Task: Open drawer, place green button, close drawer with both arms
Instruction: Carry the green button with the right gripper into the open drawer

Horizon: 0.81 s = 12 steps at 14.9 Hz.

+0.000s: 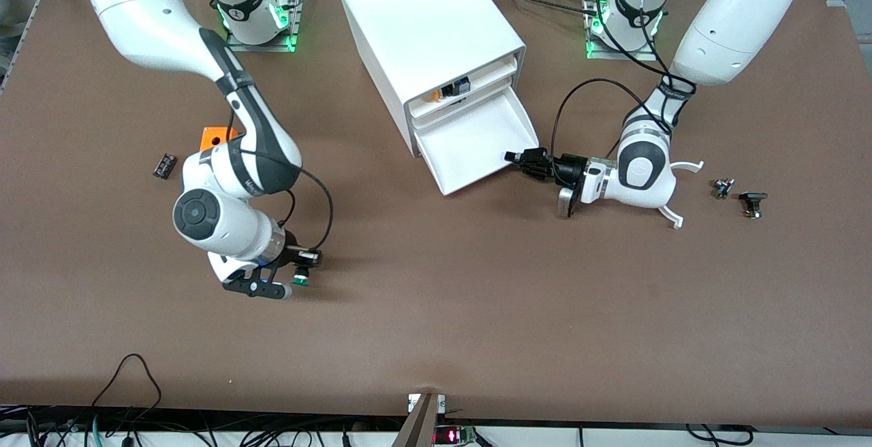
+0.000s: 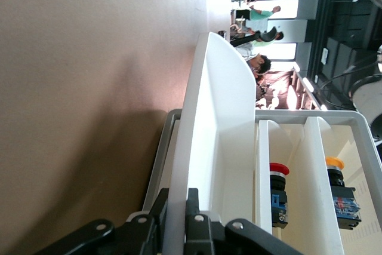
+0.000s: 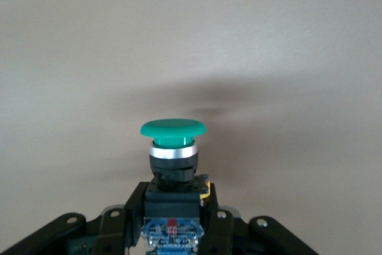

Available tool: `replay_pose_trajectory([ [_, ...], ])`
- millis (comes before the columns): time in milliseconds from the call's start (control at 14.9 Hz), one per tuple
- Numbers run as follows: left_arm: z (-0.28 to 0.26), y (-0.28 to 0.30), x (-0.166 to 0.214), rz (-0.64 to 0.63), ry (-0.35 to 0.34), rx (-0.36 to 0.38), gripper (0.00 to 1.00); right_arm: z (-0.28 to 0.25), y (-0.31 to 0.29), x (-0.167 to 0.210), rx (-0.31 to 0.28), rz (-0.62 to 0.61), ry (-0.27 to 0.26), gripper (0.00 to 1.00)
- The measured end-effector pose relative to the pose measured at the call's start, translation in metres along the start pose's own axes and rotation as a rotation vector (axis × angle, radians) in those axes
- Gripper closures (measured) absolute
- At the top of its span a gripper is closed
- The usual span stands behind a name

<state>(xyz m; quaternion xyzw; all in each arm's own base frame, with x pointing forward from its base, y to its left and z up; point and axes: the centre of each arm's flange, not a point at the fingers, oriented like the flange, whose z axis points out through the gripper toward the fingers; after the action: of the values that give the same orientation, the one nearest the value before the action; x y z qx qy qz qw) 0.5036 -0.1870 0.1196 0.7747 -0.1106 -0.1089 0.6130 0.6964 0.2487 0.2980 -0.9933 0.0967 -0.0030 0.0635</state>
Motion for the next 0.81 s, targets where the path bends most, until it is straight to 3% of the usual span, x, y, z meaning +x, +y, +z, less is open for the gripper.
replay_pose_trajectory([
  [134,-0.006,0.003,0.008,-0.038,0.0,0.02,0.81,-0.015,-0.03,-0.018,-0.008,0.041,0.01,0.59],
  [471,-0.025,0.018,0.032,-0.214,0.012,0.066,0.36,-0.032,-0.108,-0.078,-0.052,0.165,0.02,0.59],
  [672,-0.047,0.055,0.057,-0.259,-0.036,0.194,0.07,-0.06,-0.151,-0.11,-0.048,0.242,0.026,0.59],
  [739,-0.058,0.072,0.066,-0.277,-0.05,0.261,0.0,-0.066,-0.163,-0.12,-0.048,0.268,0.026,0.59],
  [807,-0.069,0.091,0.074,-0.293,-0.062,0.342,0.0,-0.068,-0.174,-0.13,-0.048,0.294,0.025,0.59],
])
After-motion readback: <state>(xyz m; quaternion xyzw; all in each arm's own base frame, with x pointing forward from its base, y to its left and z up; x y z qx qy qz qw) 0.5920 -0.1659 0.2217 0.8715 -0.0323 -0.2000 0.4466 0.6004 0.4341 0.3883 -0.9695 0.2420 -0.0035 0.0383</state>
